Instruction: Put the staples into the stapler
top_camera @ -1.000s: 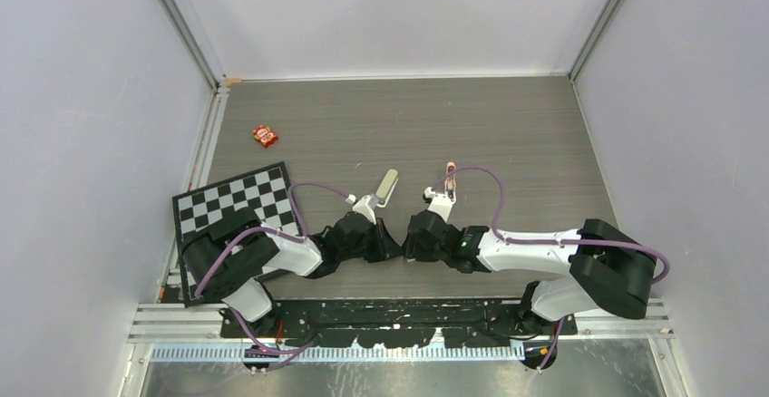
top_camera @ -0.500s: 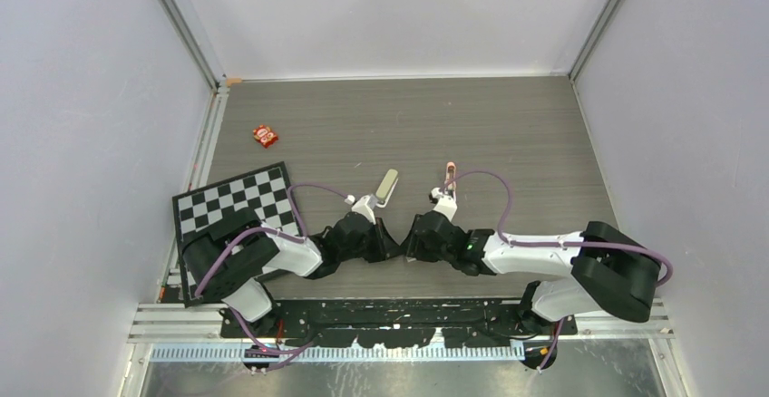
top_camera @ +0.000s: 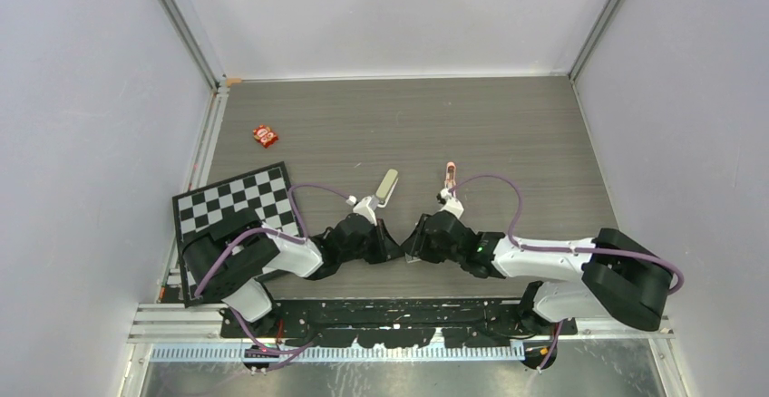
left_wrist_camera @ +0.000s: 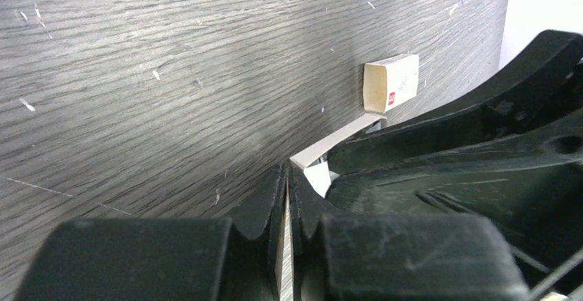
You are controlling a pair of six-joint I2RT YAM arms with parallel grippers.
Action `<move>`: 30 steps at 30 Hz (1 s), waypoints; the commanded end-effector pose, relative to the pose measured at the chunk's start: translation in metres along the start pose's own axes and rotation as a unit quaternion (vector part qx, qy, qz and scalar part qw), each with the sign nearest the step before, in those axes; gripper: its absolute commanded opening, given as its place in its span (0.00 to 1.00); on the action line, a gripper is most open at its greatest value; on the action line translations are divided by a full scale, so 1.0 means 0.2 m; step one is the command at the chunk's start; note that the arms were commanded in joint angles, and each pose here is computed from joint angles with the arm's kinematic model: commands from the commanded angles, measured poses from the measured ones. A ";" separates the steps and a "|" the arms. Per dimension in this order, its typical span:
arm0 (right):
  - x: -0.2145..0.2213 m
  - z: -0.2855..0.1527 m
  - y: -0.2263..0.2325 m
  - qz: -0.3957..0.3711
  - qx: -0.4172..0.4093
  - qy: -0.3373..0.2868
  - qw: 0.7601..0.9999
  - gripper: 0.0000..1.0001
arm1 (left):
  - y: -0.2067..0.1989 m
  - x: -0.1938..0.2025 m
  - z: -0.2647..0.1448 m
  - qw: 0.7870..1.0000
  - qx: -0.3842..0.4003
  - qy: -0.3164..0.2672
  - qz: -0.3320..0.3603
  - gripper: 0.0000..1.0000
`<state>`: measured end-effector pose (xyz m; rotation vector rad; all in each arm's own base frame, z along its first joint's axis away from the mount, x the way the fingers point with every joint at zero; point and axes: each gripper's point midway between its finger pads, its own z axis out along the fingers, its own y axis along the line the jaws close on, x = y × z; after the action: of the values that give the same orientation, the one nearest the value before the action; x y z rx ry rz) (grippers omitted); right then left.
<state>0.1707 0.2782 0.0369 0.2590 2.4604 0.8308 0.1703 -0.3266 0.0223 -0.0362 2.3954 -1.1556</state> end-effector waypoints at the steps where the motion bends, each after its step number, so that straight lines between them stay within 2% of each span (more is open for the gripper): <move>1: -0.11 -0.08 0.19 0.026 -0.075 -0.025 0.997 0.40 | -0.03 0.00 0.00 1.000 0.013 -0.002 0.008 0.08; 8: -0.22 -0.19 0.24 0.025 -0.111 -0.063 0.991 0.41 | -0.04 0.00 0.00 1.000 0.013 -0.006 0.009 0.08; 13: -0.20 -0.20 0.08 0.000 -0.027 -0.053 0.998 0.41 | -0.04 -0.01 0.00 1.000 0.013 -0.009 0.010 0.07; 19: -0.20 -0.20 0.02 -0.036 0.052 -0.040 0.997 0.39 | -0.01 -0.06 -0.05 0.999 -0.013 -0.031 0.025 0.08; 25: -0.19 -0.20 0.04 -0.064 0.084 -0.043 0.994 0.37 | 0.00 -0.18 -0.19 0.993 -0.057 -0.071 0.071 0.25; 30: -0.16 -0.17 0.05 -0.080 0.104 -0.038 0.991 0.36 | 0.02 -0.29 -0.38 0.983 -0.097 -0.117 0.106 0.39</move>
<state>0.1726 0.2591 0.0760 0.1681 2.4820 0.5821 0.1809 -0.2888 0.0697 -0.0026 2.2752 -0.9725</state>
